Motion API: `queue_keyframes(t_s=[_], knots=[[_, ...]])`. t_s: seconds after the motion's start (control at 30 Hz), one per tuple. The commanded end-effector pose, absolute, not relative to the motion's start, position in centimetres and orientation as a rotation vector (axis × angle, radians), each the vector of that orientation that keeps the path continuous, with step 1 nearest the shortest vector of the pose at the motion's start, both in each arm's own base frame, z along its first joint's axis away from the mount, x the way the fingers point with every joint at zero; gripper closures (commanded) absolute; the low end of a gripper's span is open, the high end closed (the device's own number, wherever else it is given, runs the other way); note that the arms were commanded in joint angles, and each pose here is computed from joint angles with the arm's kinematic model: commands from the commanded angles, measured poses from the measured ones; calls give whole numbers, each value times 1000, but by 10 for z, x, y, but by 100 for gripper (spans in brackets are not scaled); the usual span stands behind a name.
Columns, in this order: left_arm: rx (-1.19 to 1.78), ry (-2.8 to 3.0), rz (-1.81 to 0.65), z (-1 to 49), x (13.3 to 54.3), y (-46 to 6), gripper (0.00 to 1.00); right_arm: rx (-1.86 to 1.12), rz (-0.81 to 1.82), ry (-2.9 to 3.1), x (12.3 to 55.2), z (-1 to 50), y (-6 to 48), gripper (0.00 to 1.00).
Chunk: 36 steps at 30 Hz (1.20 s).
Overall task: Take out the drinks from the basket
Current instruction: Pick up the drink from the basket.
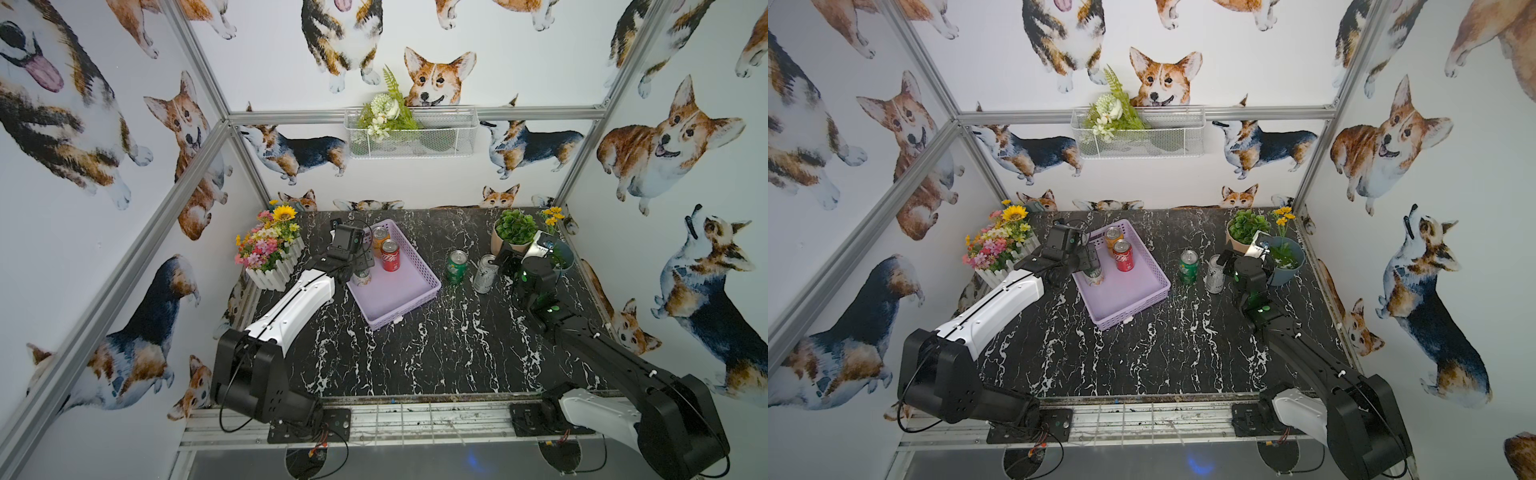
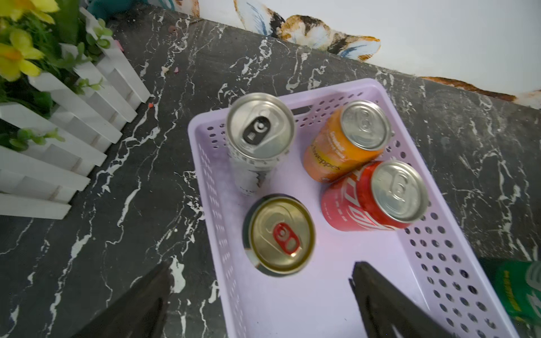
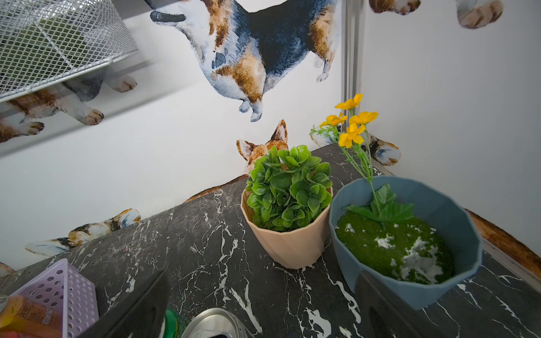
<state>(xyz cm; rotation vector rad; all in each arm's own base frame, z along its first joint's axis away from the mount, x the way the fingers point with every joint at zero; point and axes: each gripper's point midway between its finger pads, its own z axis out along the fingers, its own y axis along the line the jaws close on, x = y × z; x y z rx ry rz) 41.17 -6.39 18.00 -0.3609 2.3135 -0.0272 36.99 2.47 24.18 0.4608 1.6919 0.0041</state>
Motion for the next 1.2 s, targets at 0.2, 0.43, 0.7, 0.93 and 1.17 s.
queue_keyframes(t_s=[0.2,0.43,0.7,0.93,1.17], knots=[[-317,2316,-105,174,462,-58,0,468,25,1654,372,254,26,0],[-317,2337,-63,150,489,-58,0,462,22,1657,373,255,26,0],[-288,2326,-62,138,508,-62,0,453,10,1652,376,260,26,0],[-271,2329,-64,129,511,-62,0,442,3,1680,382,251,30,0],[-252,2328,-75,120,514,-64,0,440,2,1690,382,247,30,0]])
